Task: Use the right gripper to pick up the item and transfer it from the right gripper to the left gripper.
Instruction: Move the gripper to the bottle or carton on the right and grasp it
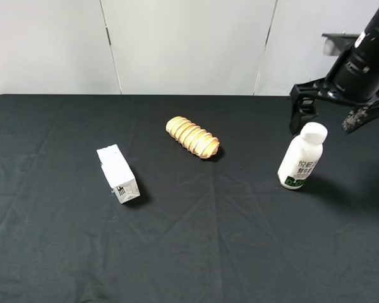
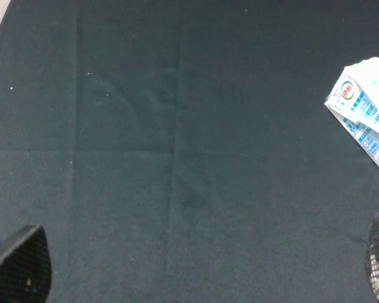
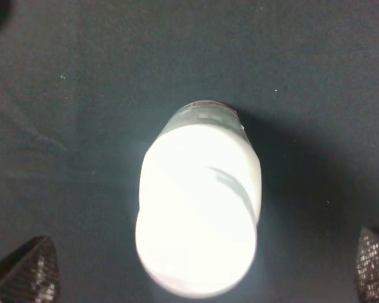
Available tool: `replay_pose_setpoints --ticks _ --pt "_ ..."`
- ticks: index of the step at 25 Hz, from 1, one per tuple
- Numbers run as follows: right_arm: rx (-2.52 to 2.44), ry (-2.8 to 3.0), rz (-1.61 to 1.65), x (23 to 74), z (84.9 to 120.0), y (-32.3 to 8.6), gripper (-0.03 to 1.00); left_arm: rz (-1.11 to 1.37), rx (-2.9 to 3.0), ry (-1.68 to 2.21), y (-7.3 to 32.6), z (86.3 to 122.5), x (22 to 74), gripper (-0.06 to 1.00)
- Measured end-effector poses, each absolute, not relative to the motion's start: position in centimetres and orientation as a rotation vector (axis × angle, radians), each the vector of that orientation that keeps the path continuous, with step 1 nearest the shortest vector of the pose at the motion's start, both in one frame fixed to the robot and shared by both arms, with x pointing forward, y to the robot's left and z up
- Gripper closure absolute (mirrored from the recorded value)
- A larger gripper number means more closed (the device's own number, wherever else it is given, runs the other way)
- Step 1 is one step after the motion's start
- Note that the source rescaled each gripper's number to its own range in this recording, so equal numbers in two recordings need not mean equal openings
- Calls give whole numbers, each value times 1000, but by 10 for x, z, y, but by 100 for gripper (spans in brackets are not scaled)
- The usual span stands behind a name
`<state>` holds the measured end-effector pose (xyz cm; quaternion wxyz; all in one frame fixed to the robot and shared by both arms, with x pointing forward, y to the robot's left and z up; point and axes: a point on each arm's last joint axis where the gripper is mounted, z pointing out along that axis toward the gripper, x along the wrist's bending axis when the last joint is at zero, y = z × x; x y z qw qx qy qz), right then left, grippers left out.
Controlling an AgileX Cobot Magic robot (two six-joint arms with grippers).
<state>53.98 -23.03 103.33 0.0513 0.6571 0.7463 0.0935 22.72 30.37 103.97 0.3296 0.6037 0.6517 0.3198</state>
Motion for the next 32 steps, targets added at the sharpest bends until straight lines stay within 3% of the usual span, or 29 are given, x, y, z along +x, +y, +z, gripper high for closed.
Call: replay_pose_setpoints --ticks 19,29,31,32 --pt "2063 2330 134 561 970 -226 -3 837 1579 1705 304 1040 227 -5" --pt "2061 2327 140 560 968 -226 -3 837 1579 1705 304 1040 227 -5" --pt "2061 2327 140 560 968 -226 10 837 1579 1705 304 1040 227 -5" --pt "2061 2327 140 560 968 -226 24 837 1579 1705 304 1040 227 -5"
